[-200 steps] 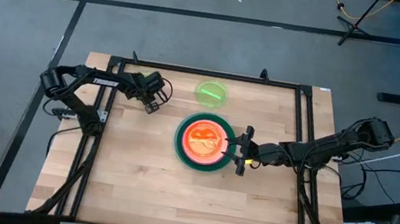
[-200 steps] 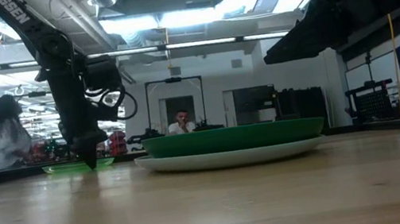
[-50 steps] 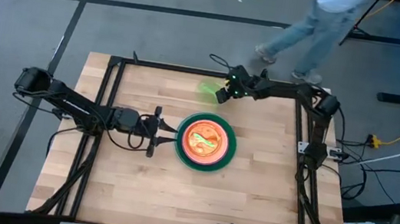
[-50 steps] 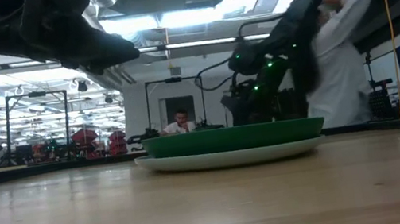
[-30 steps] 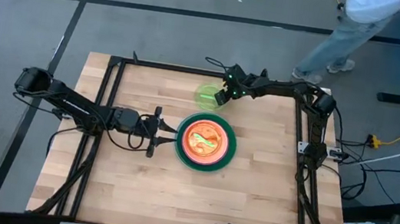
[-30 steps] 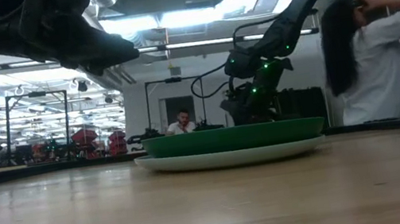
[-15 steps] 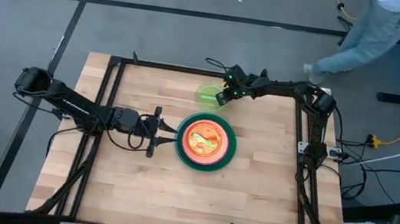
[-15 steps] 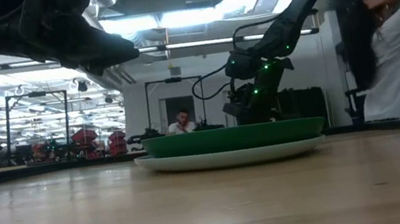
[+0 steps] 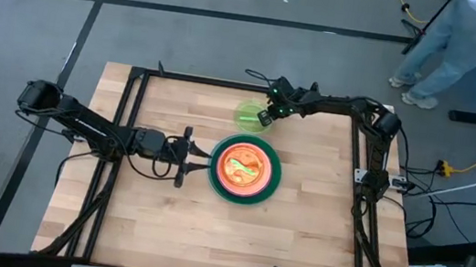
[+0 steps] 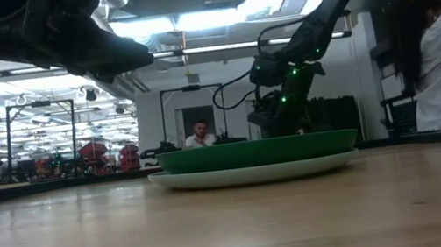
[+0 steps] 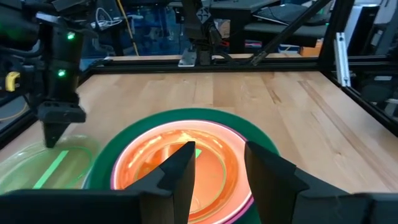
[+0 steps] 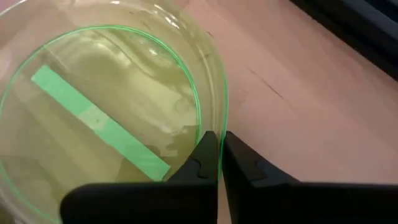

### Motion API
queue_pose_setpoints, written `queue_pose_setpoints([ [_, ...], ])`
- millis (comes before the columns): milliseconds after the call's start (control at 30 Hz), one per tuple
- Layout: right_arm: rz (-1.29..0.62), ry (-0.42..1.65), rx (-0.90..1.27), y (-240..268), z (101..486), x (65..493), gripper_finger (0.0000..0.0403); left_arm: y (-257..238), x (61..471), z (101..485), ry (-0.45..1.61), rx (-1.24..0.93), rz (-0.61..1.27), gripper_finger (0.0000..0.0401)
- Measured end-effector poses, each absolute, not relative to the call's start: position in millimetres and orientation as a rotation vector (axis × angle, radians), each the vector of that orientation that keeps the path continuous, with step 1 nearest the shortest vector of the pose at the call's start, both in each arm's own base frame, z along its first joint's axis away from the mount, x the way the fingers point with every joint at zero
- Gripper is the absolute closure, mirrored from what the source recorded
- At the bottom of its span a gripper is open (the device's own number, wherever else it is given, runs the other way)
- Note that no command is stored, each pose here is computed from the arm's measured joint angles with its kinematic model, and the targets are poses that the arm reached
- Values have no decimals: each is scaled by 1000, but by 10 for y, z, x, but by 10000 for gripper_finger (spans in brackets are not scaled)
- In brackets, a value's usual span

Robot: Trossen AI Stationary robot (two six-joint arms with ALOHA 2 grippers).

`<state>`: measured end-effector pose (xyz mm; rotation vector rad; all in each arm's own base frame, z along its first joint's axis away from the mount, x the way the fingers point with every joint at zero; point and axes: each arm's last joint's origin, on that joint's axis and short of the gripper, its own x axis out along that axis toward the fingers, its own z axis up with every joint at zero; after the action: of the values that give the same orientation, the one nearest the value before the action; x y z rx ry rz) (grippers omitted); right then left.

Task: Stack plastic plates
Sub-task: Stack the green plate on the green plate

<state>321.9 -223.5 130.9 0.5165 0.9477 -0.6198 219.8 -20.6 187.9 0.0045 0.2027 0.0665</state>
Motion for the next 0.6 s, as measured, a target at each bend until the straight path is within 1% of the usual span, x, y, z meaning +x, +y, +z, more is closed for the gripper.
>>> queue_pose_setpoints([
  [167,-612,952,518,-2201,1412,3185,401,-209,2198,1879,203,4,68,268],
  [600,-618,829,443,-2147,1945,3093,401,-210,2198,1878,204,6,68,268],
])
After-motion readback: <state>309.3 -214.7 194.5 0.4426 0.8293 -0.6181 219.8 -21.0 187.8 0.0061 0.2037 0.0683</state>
